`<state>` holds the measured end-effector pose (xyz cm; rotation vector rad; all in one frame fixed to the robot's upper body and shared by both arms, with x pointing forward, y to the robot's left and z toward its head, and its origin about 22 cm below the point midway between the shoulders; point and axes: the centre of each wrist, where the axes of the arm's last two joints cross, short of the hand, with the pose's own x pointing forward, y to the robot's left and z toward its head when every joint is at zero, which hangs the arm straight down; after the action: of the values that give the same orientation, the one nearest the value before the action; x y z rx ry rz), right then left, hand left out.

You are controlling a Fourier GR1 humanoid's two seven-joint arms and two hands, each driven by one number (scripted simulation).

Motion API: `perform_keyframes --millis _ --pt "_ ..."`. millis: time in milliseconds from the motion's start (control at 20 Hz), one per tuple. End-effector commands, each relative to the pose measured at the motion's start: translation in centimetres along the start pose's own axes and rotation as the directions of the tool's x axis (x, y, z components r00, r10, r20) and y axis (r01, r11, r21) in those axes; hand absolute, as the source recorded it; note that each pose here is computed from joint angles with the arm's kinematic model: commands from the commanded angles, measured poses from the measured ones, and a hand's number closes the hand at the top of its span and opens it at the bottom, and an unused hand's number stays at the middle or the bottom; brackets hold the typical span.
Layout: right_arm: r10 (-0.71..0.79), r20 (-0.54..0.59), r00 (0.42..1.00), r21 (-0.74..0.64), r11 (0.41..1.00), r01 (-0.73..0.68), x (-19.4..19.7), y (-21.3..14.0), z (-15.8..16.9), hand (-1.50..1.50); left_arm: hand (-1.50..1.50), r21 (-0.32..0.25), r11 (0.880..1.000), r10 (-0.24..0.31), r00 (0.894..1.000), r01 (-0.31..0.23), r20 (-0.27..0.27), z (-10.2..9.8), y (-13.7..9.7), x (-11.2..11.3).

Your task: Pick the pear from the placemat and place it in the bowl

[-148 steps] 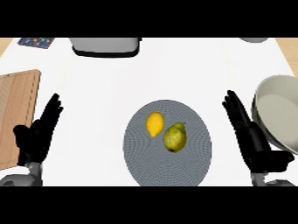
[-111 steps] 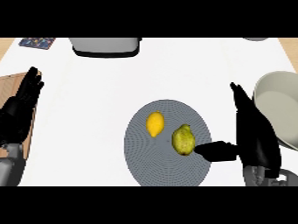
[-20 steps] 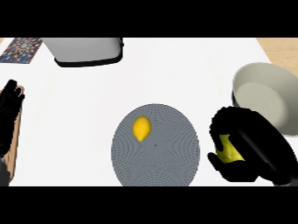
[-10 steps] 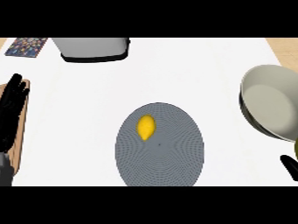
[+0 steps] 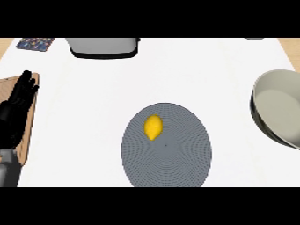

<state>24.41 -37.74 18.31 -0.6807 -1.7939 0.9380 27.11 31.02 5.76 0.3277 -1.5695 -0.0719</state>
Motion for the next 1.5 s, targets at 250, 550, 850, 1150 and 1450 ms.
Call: perform_keyframes --millis 250,550,850,1150,1450 --pt "-0.014 -0.018 1.000 0.004 1.000 0.014 -6.3 3.5 -5.8 1.50 0.00 -0.012 1.000 0.010 1.000 -0.010 0.009 -0.9 -0.7 0.7" --pt "0.242 -0.229 0.943 0.197 0.960 -0.199 -9.6 2.9 -4.9 1.50 0.00 -0.043 0.999 0.005 1.000 -0.004 0.018 -0.4 -0.9 -0.1" --pt "0.094 -0.226 0.970 0.280 0.959 -0.028 -12.8 6.3 -7.3 -1.50 0.00 -0.041 0.999 0.012 1.000 -0.011 0.016 -1.9 -2.6 1.0" --pt "-0.298 -0.167 0.940 0.131 0.938 0.321 -14.9 4.2 -5.7 -1.50 0.00 -0.029 1.000 0.005 1.000 -0.006 -0.018 -0.2 -2.0 0.3" --pt "-0.671 -0.084 0.737 -0.124 0.741 0.660 -17.0 0.4 -3.4 -1.50 0.00 -0.006 1.000 0.009 1.000 -0.009 0.018 -1.0 -1.2 1.0"
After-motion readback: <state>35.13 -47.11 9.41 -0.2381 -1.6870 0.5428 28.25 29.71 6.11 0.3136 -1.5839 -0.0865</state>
